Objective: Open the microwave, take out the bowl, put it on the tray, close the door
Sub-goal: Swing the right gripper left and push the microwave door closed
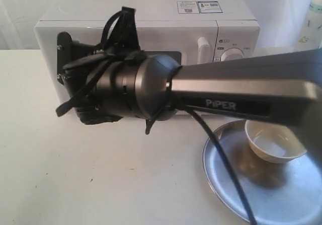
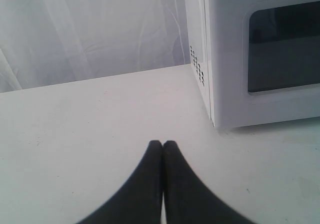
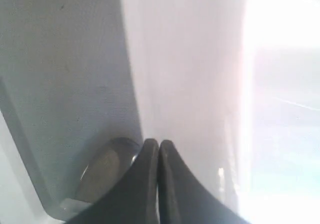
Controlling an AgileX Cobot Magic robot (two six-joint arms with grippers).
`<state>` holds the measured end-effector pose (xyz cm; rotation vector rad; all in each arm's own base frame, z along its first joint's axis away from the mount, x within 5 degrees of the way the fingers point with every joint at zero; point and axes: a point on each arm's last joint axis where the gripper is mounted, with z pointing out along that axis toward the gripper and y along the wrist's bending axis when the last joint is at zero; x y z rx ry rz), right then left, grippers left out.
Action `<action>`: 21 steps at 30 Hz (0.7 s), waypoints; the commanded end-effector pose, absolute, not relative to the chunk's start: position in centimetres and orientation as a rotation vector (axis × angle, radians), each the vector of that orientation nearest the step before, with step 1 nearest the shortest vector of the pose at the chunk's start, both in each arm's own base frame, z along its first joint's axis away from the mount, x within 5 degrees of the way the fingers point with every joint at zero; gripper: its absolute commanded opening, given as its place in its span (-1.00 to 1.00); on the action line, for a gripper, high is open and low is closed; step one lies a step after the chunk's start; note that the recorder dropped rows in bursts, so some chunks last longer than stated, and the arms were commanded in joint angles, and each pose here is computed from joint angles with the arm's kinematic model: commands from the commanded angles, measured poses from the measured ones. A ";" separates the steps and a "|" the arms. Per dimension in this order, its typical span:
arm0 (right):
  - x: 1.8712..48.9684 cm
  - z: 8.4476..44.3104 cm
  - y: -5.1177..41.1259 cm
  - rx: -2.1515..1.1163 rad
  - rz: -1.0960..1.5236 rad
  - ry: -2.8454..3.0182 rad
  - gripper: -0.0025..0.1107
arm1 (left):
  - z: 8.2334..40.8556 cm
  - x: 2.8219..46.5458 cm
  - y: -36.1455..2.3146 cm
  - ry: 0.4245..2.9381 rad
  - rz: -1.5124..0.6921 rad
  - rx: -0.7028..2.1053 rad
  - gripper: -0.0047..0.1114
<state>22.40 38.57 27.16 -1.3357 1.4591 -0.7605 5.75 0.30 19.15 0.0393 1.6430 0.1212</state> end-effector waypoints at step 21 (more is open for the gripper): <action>18.6 26.7 24.6 -0.604 -0.156 1.697 -0.96 | 19.3 5.7 0.3 1.632 0.106 0.032 -0.92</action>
